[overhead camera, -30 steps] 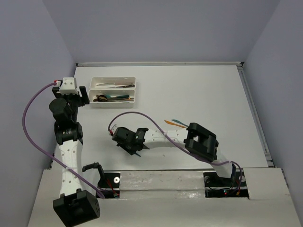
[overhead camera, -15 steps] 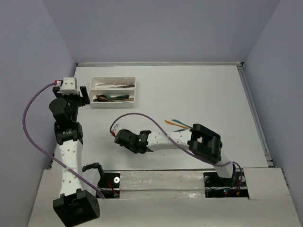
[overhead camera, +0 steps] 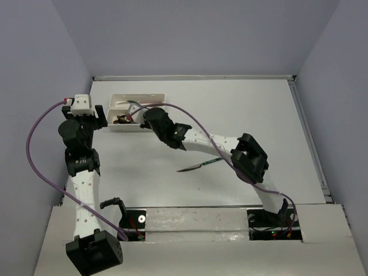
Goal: Sort the eating utensils into containers
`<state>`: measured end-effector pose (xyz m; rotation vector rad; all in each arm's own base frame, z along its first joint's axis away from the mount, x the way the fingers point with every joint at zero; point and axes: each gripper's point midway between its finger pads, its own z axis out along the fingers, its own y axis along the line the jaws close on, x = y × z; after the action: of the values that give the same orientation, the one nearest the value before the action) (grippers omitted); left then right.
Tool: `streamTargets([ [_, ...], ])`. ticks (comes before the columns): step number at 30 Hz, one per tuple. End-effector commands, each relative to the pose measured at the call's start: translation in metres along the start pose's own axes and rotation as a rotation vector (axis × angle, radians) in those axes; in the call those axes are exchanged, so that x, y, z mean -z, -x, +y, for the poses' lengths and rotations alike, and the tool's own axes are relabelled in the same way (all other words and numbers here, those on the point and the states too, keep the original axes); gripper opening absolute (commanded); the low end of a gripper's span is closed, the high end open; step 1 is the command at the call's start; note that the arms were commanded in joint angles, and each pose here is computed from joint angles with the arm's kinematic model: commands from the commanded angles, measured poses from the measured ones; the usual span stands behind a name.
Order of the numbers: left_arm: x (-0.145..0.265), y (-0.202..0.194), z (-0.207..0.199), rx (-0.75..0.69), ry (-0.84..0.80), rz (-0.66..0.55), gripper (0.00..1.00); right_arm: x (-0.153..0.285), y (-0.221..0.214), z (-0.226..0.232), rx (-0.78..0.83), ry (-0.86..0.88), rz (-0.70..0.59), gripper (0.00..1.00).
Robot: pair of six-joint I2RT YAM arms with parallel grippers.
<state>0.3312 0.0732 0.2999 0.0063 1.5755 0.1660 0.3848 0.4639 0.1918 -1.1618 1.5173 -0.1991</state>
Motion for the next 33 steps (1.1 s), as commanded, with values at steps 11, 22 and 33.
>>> streamTargets([
  [11, 0.000, 0.015, 0.011, -0.017, 0.033, -0.054, 0.81, -0.141, 0.054, -0.067, 0.298, -0.154, -0.346, 0.00],
  [22, 0.000, 0.014, 0.012, -0.016, 0.028, -0.045, 0.80, -0.169, 0.034, -0.030, 0.137, -0.036, -0.420, 0.00],
  [33, 0.000, 0.013, 0.010, -0.014, 0.017, -0.045, 0.80, -0.188, -0.007, -0.017, 0.101, -0.023, -0.331, 0.00],
])
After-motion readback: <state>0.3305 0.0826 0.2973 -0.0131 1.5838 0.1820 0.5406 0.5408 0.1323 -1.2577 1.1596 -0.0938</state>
